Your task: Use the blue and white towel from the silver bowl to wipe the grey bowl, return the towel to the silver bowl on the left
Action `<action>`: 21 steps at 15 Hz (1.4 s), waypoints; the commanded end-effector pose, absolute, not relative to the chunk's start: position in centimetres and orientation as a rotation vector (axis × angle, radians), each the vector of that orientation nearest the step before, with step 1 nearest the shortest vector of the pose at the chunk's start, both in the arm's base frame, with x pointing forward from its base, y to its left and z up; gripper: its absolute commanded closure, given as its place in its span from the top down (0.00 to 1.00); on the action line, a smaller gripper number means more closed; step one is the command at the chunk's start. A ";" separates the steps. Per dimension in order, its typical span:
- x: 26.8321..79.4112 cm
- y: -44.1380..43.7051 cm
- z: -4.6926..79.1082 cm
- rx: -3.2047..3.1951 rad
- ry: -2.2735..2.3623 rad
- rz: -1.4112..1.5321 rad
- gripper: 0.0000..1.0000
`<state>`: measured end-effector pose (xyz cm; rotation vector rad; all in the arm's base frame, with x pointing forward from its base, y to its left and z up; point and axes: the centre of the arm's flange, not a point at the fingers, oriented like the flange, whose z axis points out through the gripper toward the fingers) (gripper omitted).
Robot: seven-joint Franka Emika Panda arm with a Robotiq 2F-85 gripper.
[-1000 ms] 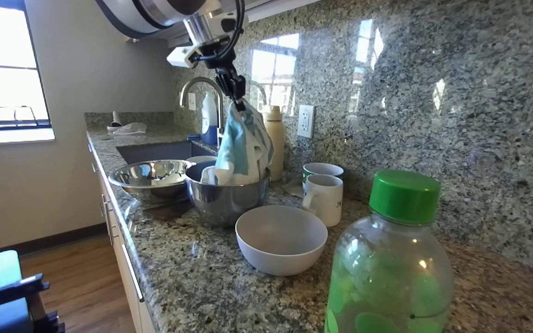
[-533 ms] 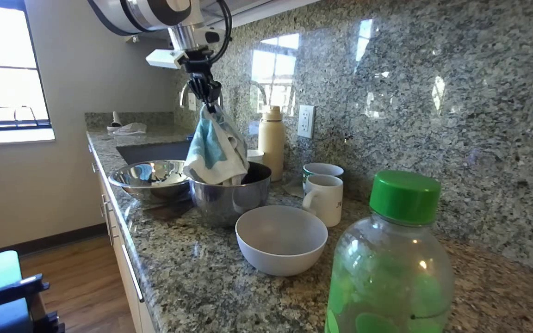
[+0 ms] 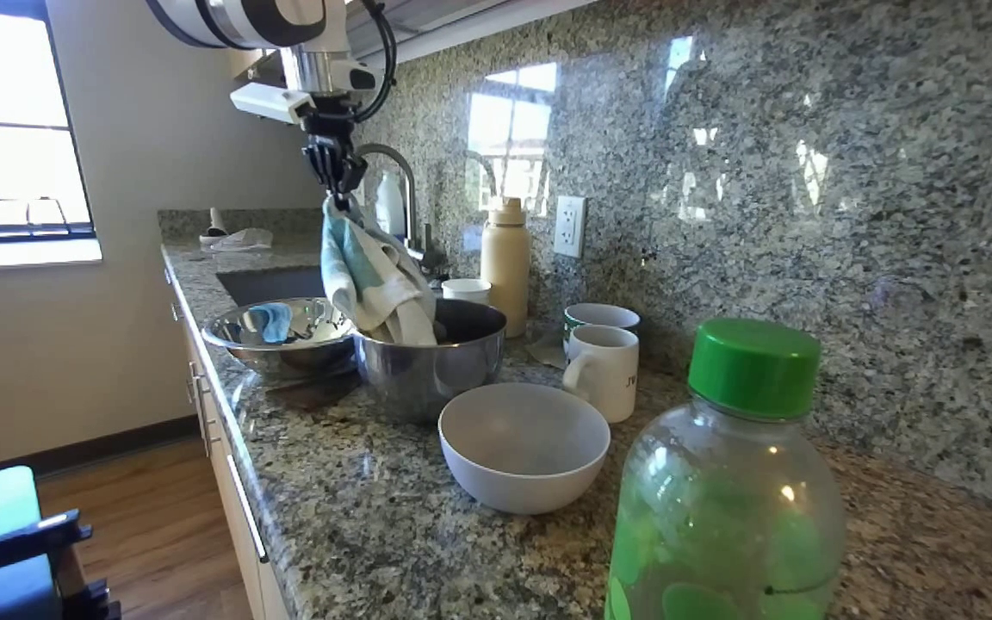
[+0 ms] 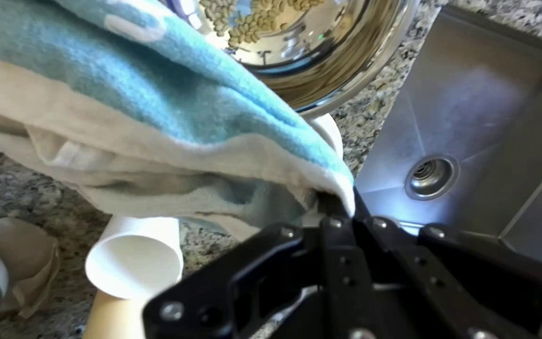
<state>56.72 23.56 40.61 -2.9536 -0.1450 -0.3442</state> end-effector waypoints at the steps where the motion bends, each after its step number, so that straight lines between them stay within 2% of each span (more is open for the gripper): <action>1: 56.8 26.3 40.1 -2.908 -0.186 -0.246 0.01; 10: 57.2 25.6 32.5 -2.935 -0.049 -0.022 0.01; 21: 58.5 25.6 26.4 -2.879 -0.107 0.135 0.01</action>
